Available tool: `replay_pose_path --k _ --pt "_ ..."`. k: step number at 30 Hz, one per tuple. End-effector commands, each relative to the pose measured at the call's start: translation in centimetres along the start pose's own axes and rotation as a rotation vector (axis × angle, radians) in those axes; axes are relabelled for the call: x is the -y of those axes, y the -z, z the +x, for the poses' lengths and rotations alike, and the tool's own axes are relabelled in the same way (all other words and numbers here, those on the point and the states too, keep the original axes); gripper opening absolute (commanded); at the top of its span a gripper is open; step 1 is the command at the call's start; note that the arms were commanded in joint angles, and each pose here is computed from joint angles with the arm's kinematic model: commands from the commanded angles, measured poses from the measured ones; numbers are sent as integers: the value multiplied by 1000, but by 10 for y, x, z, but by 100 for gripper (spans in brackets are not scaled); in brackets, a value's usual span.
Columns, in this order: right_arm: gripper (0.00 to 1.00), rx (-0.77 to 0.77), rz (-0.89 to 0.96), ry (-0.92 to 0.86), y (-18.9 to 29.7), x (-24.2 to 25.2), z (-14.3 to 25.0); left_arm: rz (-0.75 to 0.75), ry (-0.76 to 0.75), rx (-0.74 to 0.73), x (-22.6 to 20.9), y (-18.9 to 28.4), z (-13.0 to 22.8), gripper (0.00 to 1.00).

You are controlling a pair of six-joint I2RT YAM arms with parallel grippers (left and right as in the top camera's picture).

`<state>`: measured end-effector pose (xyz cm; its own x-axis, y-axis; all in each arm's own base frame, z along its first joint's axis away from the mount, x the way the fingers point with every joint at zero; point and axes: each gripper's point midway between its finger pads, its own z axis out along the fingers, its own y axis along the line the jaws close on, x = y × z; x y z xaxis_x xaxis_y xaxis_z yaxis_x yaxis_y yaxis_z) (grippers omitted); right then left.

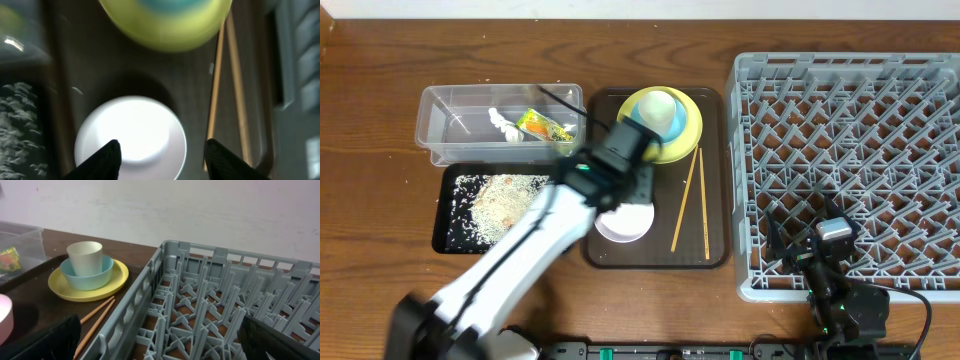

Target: Sort waste into correct bins and load items into the dishwasher rack

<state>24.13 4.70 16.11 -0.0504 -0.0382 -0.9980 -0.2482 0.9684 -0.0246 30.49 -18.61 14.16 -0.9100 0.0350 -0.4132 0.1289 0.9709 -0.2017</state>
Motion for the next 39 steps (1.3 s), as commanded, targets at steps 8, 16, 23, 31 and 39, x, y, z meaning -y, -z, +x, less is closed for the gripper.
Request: replay_pose_path --k 8,16,23,31,39 --pt "99 1 -3 -36 0 0 0 -66 288 324 -98 126 -45 68" --pt "99 -19 -50 -279 0 -8 1 -140 457 341 -150 155 -24 72" --pt "99 -192 -19 -357 9 -8 -8 -174 504 302 -165 145 -17 72" --pt "99 -475 -7 -385 -1 -6 -72 -187 514 240 -169 131 -11 84" --pt "99 -712 -444 -641 -45 -83 -113 -190 517 227 -170 127 -11 89"
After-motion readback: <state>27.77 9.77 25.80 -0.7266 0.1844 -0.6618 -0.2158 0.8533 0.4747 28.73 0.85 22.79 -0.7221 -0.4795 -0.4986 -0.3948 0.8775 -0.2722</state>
